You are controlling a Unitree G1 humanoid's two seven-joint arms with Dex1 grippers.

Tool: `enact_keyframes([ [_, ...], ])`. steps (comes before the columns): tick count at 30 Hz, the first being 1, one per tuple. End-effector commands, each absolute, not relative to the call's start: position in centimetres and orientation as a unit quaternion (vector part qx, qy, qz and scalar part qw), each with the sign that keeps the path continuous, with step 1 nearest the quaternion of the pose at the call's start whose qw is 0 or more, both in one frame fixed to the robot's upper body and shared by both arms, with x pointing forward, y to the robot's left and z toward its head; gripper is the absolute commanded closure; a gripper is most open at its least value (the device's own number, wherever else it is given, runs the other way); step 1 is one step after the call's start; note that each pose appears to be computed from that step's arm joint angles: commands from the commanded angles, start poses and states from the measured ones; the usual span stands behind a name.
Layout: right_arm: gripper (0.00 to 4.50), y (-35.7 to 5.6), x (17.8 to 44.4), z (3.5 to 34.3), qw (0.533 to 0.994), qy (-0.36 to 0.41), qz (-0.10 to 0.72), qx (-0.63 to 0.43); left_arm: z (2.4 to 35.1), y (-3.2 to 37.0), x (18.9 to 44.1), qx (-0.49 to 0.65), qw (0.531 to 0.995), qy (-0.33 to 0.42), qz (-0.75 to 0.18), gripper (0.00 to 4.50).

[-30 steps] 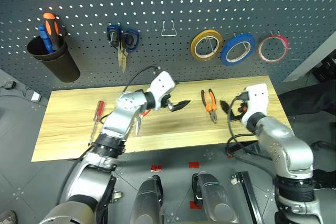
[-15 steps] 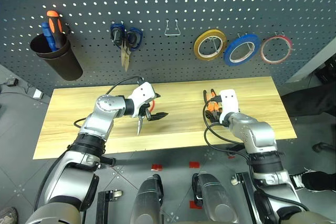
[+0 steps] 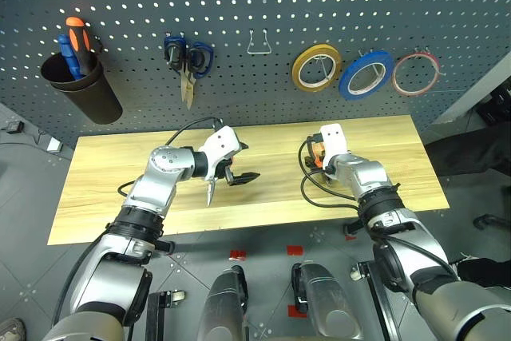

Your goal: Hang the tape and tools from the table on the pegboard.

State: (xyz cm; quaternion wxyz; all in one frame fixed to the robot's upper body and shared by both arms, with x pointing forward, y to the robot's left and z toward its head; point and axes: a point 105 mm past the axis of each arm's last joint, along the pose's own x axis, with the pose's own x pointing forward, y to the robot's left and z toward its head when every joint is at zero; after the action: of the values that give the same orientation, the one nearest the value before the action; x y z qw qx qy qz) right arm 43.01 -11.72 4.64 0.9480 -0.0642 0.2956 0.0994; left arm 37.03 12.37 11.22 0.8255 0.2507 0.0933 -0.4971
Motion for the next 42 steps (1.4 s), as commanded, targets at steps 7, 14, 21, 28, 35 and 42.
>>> enact_keyframes([
  [7, 0.21, -11.8, 42.9, 3.6, 0.939, 0.326, 0.100, -0.031, 12.1, 12.6, 36.7, 0.245, 0.835, 0.075, -0.487, 0.08],
  [14, 2.12, -11.8, 43.0, 3.0, 0.941, 0.318, 0.103, -0.052, 12.1, 13.0, 36.8, 0.224, 0.849, 0.075, -0.473, 0.08],
  [21, 2.12, -8.4, 41.0, 10.9, 0.976, 0.101, 0.155, -0.112, 13.9, 14.2, 36.1, 0.148, 0.894, 0.011, -0.423, 0.08],
  [28, 2.12, -6.0, 34.7, 21.9, 0.979, -0.146, 0.133, -0.056, 16.0, 15.8, 34.4, 0.084, 0.933, -0.055, -0.346, 0.08],
  [35, 2.12, -2.3, 34.4, 32.8, 0.920, -0.349, 0.168, -0.056, 17.9, 15.0, 34.6, 0.118, 0.941, -0.085, -0.304, 0.08],
  [42, 2.12, 1.3, 35.6, 37.7, 0.880, -0.427, 0.205, -0.047, 19.6, 13.9, 36.1, 0.094, 0.954, -0.100, -0.268, 0.08],
])
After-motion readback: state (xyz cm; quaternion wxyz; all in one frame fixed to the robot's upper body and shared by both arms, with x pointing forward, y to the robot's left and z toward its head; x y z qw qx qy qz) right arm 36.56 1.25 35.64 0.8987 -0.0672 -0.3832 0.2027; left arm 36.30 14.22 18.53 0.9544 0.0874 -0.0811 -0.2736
